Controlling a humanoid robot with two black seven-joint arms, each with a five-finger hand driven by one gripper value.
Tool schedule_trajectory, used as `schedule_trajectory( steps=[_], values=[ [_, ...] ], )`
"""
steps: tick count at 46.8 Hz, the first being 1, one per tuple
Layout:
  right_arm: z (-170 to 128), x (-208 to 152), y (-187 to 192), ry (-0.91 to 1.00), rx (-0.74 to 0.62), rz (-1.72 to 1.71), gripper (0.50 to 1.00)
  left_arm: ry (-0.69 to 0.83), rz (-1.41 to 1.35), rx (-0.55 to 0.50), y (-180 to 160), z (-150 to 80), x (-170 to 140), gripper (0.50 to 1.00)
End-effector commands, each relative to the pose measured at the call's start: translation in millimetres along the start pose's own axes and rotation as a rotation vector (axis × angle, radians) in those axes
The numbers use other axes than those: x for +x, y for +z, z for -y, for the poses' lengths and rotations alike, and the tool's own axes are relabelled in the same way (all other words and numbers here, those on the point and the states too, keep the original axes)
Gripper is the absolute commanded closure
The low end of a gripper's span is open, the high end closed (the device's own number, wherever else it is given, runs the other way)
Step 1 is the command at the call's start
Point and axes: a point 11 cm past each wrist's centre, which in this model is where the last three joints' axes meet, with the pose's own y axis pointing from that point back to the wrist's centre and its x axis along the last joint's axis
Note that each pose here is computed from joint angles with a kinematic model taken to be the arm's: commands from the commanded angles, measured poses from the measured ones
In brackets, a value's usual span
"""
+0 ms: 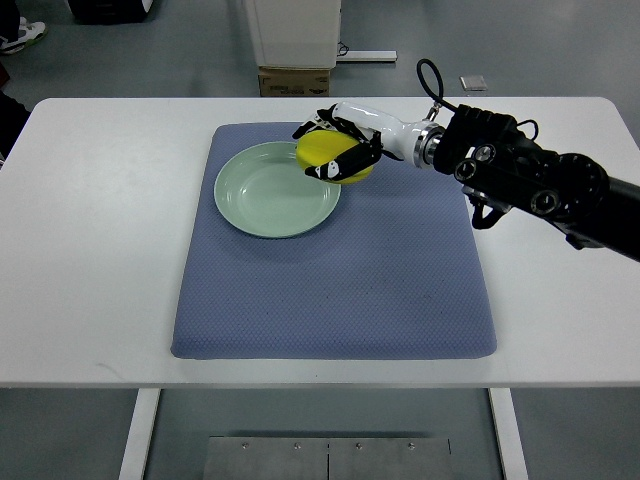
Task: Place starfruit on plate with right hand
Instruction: 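Lift the starfruit with the right hand and carry it over the plate, then lower the starfruit onto the green plate with the right hand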
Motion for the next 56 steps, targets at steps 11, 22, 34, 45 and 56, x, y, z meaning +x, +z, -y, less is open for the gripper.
schedule_trajectory(
  steps=[11,22,34,45,56],
  values=[
    [18.9,-13.6,-18.3,-0.013,0.008,0.002,1.000,0.001,0.001,0.000,0.0,0.0,0.1,0.500],
    [15.2,7.2,-2.7,0.050,-0.050,-0.003,1.000,-0.001,0.000,0.000,0.0,0.0,-0.1,0.500],
    [15.2,9.8,-3.8,0.059,-0.054,0.016,1.000,-0.001,0.000,0.000,0.0,0.0,-0.1,0.500],
    [17.4,-1.8,-11.8,0.021,-0.020,0.022,1.000,0.001,0.001,0.000,0.0,0.0,0.1,0.500],
    [18.5,-14.1,-12.9,-0.012,-0.018,0.049,1.000,0.000,-0.001,0.000,0.1,0.0,-0.1,0.500]
  ],
)
